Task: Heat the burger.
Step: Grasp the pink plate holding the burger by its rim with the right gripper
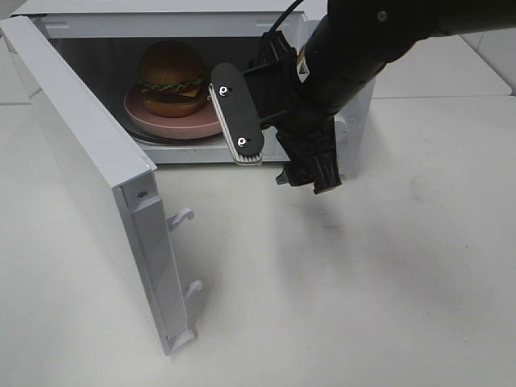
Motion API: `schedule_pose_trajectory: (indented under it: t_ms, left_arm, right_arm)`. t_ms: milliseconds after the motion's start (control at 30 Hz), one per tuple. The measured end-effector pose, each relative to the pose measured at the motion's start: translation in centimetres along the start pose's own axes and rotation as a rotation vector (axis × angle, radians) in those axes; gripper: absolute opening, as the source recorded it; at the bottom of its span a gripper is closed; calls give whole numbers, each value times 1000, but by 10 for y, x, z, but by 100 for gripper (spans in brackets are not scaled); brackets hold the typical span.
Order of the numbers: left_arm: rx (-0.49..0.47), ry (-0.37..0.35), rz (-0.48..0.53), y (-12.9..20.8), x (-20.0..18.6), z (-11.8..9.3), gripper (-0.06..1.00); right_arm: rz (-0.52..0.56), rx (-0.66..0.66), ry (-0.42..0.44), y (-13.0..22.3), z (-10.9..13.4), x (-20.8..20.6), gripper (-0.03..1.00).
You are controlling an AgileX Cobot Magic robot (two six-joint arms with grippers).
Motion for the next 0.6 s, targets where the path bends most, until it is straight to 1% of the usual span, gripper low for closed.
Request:
schedule_pose_trajectory:
  t_ms: [67,100,267,367,433,600]
  left_arm:
    - [0,0,0,0,0,0,99]
    - [0,0,0,0,0,0,99]
    - [0,0,0,0,0,0,99]
    - [0,0,0,0,0,0,99]
    - [0,0,0,0,0,0,99]
    - [0,0,0,0,0,0,99]
  right_arm:
    - [-13,15,19,-8,-10,9,89]
    - [-13,15,19,-8,-10,9,89]
    - [-41,29,52,-21,-26,25,88]
    - [-40,28,51,-23,-27,29,88]
    - [-37,44,46,-27,-31,43,88]
    - [-32,59,37,-31,-33,61,87]
Point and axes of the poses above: a point on each arm's last joint axis where the gripper is mounted, x pointing out along that axis toward the gripper, z along the wrist's bending axis when the last joint is at zero, y = z × x, the point moved 8 cm from there along x, pointing out along that axis toward the gripper, and after that the axes turned 15 degrees about x, right-handed, at the moved point
